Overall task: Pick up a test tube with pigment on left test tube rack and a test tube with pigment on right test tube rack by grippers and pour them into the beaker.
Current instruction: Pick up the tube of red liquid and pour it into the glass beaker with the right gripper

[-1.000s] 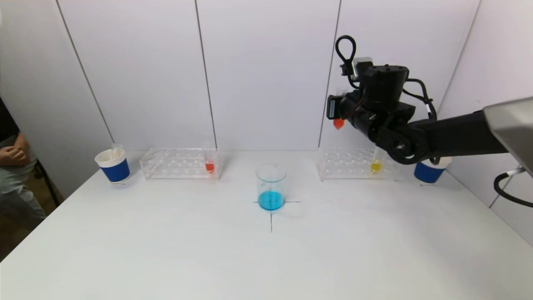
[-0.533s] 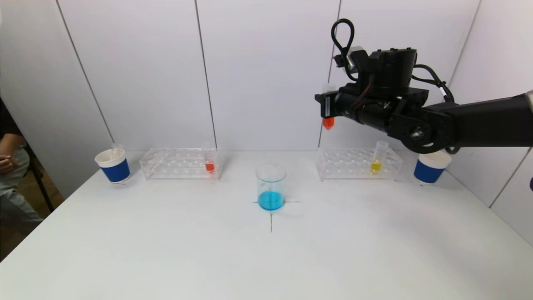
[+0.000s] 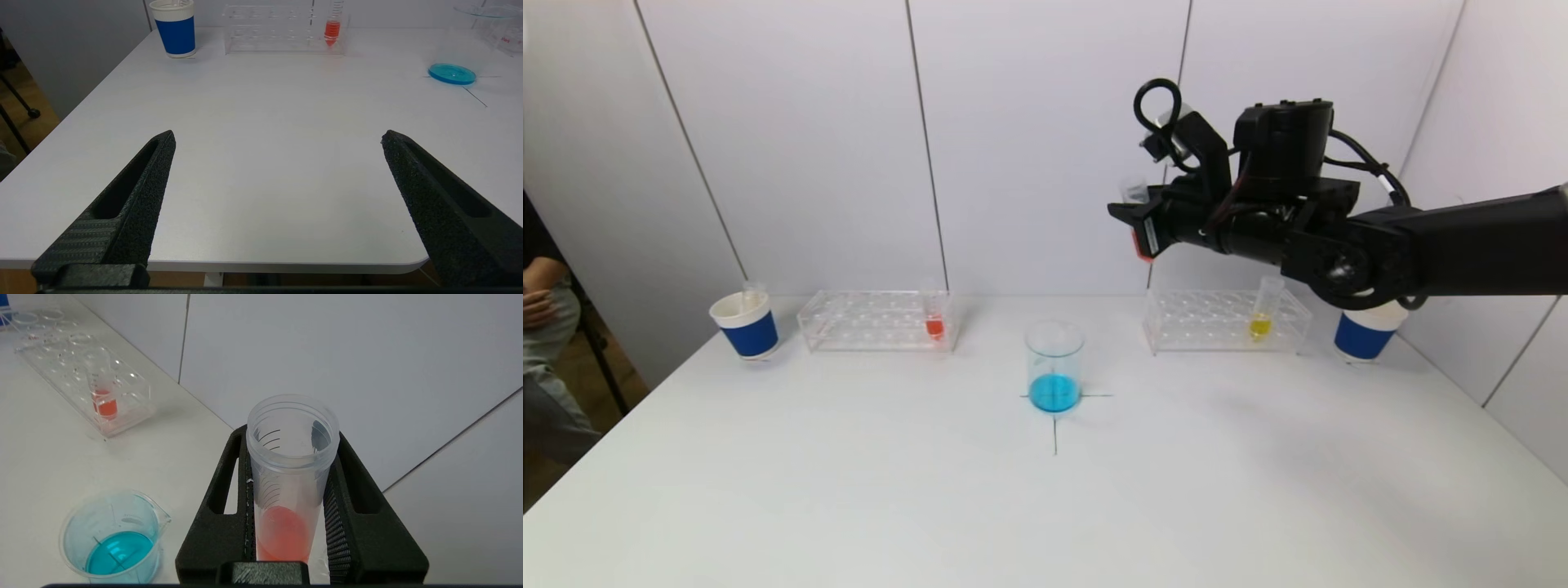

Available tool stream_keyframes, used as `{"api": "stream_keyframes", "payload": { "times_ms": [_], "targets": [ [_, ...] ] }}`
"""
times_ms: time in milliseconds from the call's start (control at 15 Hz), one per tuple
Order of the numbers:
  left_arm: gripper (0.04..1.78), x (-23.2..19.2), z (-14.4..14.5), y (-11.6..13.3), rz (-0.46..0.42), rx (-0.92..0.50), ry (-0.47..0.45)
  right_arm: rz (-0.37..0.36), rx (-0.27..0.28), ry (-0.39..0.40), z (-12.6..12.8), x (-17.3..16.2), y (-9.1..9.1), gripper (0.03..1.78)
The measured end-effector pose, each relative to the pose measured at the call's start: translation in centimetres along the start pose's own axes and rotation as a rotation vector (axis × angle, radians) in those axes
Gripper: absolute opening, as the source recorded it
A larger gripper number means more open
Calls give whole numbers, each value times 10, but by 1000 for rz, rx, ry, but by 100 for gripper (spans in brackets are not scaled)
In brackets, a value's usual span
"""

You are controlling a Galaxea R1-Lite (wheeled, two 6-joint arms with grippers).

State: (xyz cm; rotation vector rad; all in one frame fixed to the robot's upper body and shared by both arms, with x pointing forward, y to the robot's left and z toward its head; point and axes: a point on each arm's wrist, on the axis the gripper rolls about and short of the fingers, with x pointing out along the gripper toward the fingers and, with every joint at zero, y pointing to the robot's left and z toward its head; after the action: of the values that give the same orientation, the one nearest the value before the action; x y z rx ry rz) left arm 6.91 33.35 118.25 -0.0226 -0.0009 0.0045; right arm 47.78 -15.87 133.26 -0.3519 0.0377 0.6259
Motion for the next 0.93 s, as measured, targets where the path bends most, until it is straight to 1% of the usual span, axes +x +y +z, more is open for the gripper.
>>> {"api": "stream_keyframes", "payload": {
  "times_ms": [200, 333, 467, 600, 800, 933],
  "targets": [
    [176, 0, 0, 0, 0, 0, 0, 94, -61, -27, -6, 2, -2, 53],
    [176, 0, 0, 0, 0, 0, 0, 152, -142, -48, -12, 3, -7, 53],
    [176, 0, 0, 0, 0, 0, 0, 172, -224, -57, -18, 6, -9, 53],
    [176, 0, 0, 0, 0, 0, 0, 207, -280, -77, -22, 8, -12, 53],
    [176, 0, 0, 0, 0, 0, 0, 229, -383, -99, -26, 11, -14, 53],
    [176, 0, 0, 0, 0, 0, 0, 241, -433, -111, -29, 14, -15, 53]
  ]
}}
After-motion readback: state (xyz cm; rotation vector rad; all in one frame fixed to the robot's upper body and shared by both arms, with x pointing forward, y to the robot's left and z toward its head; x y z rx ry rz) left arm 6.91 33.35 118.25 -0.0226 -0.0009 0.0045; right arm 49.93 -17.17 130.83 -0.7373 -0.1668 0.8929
